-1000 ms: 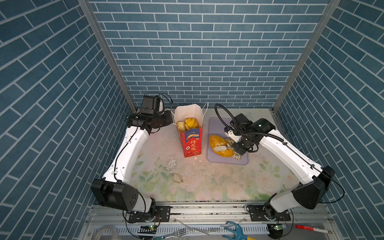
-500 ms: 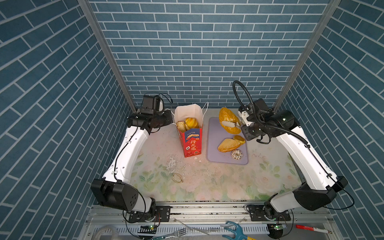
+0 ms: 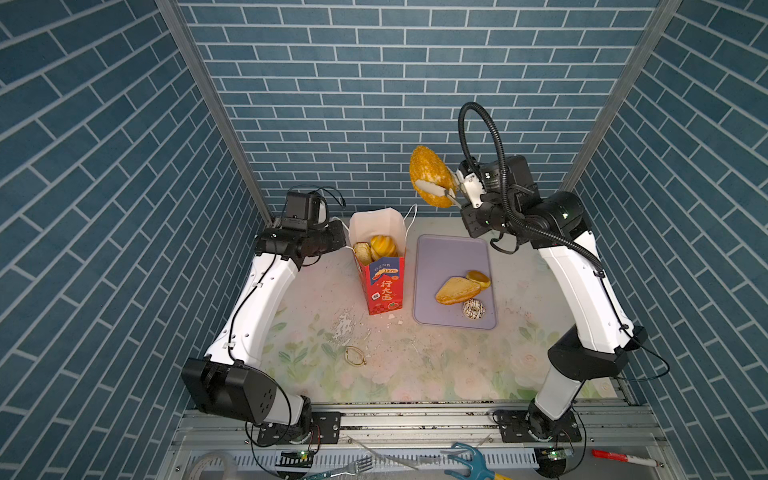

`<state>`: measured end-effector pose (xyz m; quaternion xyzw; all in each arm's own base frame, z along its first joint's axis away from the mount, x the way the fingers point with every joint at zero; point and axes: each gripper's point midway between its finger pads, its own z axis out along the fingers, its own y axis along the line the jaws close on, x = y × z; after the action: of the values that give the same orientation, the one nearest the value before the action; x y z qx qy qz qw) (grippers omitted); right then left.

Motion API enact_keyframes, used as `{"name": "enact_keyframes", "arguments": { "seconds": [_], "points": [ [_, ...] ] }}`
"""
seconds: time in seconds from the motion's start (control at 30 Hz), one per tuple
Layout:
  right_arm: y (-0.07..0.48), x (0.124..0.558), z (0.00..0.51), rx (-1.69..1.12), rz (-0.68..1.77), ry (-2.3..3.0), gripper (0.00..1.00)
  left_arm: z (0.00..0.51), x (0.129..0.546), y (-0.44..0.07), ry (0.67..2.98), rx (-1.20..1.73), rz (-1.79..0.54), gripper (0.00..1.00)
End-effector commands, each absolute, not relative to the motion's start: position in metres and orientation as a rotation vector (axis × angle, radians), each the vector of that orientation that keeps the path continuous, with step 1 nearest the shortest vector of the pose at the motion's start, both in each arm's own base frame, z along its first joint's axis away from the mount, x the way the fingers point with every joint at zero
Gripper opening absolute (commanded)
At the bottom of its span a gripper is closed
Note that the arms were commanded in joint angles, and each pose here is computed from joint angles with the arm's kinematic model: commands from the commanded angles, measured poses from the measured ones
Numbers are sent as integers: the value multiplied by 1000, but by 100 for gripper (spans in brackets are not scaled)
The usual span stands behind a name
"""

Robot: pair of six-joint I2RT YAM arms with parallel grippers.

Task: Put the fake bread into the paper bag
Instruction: 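Carry the sugar-coated bread with the tongs into the bag's opening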

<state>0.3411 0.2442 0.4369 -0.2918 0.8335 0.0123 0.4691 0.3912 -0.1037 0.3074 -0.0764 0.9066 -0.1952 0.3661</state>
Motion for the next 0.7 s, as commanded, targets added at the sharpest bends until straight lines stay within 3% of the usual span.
{"name": "enact_keyframes", "arguments": {
  "seconds": [0.0,0.27,0.67],
  "points": [
    [272,343,475,-748,71,1859,22,311,388,-107,2321,-183,-521,0],
    [307,340,481,-811,16,1752,22,312,388,-109,2311,-173,-530,0],
    [351,310,456,-928,227,1781,22,309,384,-107,2321,-190,-527,0]
  ]
}}
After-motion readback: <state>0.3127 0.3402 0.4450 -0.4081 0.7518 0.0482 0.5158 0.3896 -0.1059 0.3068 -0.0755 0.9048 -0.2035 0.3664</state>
